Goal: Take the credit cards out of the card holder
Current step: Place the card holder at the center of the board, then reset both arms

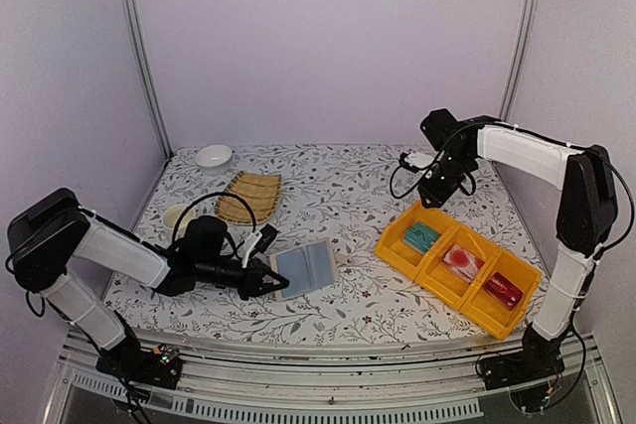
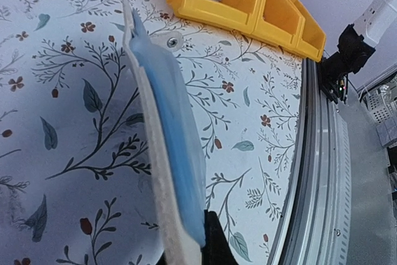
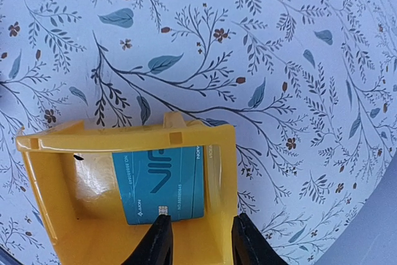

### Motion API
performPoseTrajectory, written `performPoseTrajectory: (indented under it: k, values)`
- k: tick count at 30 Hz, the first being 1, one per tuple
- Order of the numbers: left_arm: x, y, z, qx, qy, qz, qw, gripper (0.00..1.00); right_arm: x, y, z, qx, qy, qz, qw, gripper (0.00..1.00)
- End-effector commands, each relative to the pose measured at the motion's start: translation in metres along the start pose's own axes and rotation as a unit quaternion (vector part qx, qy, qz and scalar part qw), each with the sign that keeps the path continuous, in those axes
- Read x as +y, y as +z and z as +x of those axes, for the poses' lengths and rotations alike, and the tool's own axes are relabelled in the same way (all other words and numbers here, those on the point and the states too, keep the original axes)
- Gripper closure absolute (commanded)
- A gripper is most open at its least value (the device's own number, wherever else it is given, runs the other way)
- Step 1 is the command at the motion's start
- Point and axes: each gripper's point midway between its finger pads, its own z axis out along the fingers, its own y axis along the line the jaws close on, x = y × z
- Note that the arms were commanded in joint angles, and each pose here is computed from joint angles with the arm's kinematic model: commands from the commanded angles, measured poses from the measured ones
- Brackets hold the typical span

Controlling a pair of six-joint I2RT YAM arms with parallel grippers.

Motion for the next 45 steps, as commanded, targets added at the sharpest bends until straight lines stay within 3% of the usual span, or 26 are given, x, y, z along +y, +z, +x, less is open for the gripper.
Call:
performPoseTrajectory:
  k: [1,5,7,9,10,11,12,14,17,22,26,28,31,33,38,41,45]
  values:
    - [0.005,0.002,0.009,0.02,-0.037,0.002,0.999,1.0,-0.005,-0.058,-0.042,-0.111,0.008,0.021,0.994,0.65]
    - [0.032,0.009,0.025,0.07,-0.096,-0.036,0.992,1.0,-0.002,-0.111,-0.07,-0.234,0.016,0.009,0.972,0.64]
    - [0.045,0.014,0.03,0.093,-0.122,-0.052,0.987,0.92,0.0,-0.136,-0.079,-0.291,0.017,0.006,0.957,0.63]
    - [0.056,0.022,0.031,0.116,-0.139,-0.07,0.981,0.64,0.002,-0.157,-0.084,-0.338,0.021,0.004,0.941,0.61]
    - [0.062,0.024,0.03,0.125,-0.143,-0.084,0.978,0.24,0.002,-0.165,-0.086,-0.357,0.026,0.004,0.934,0.58]
    - [0.066,0.024,0.027,0.129,-0.142,-0.096,0.977,0.06,0.002,-0.172,-0.085,-0.371,0.031,0.005,0.928,0.53]
    - [0.069,0.022,0.023,0.128,-0.137,-0.111,0.976,0.02,0.001,-0.178,-0.085,-0.386,0.041,0.007,0.922,0.49]
    - [0.076,0.011,0.007,0.11,-0.115,-0.151,0.976,0.02,-0.009,-0.19,-0.082,-0.411,0.063,0.025,0.909,0.36]
    - [0.075,-0.013,-0.029,0.068,-0.063,-0.206,0.974,0.01,-0.035,-0.197,-0.066,-0.433,0.126,0.049,0.891,0.03]
    - [0.046,-0.069,-0.109,-0.07,0.037,-0.274,0.958,0.02,-0.083,-0.2,-0.019,-0.459,0.229,0.077,0.855,0.01]
    - [0.043,-0.124,-0.147,-0.152,0.05,-0.351,0.923,0.02,-0.101,-0.204,0.01,-0.47,0.28,0.102,0.831,0.01]
    - [0.045,-0.161,-0.163,-0.195,0.044,-0.407,0.891,0.02,-0.11,-0.205,0.026,-0.474,0.303,0.119,0.818,0.01]
    - [0.06,-0.23,-0.17,-0.263,0.014,-0.509,0.819,0.02,-0.128,-0.201,0.057,-0.477,0.336,0.167,0.795,0.01]
    - [0.079,-0.265,-0.165,-0.285,-0.005,-0.559,0.778,0.02,-0.139,-0.195,0.084,-0.472,0.362,0.22,0.773,0.01]
    - [0.129,-0.315,-0.131,-0.327,-0.111,-0.627,0.698,0.01,-0.144,-0.184,0.136,-0.494,0.391,0.303,0.715,0.01]
    - [0.134,-0.334,-0.112,-0.372,-0.085,-0.666,0.641,0.02,-0.132,-0.168,0.151,-0.509,0.377,0.316,0.706,0.01]
    - [0.134,-0.343,-0.093,-0.397,-0.033,-0.693,0.601,0.01,-0.125,-0.137,0.168,-0.505,0.389,0.325,0.698,0.01]
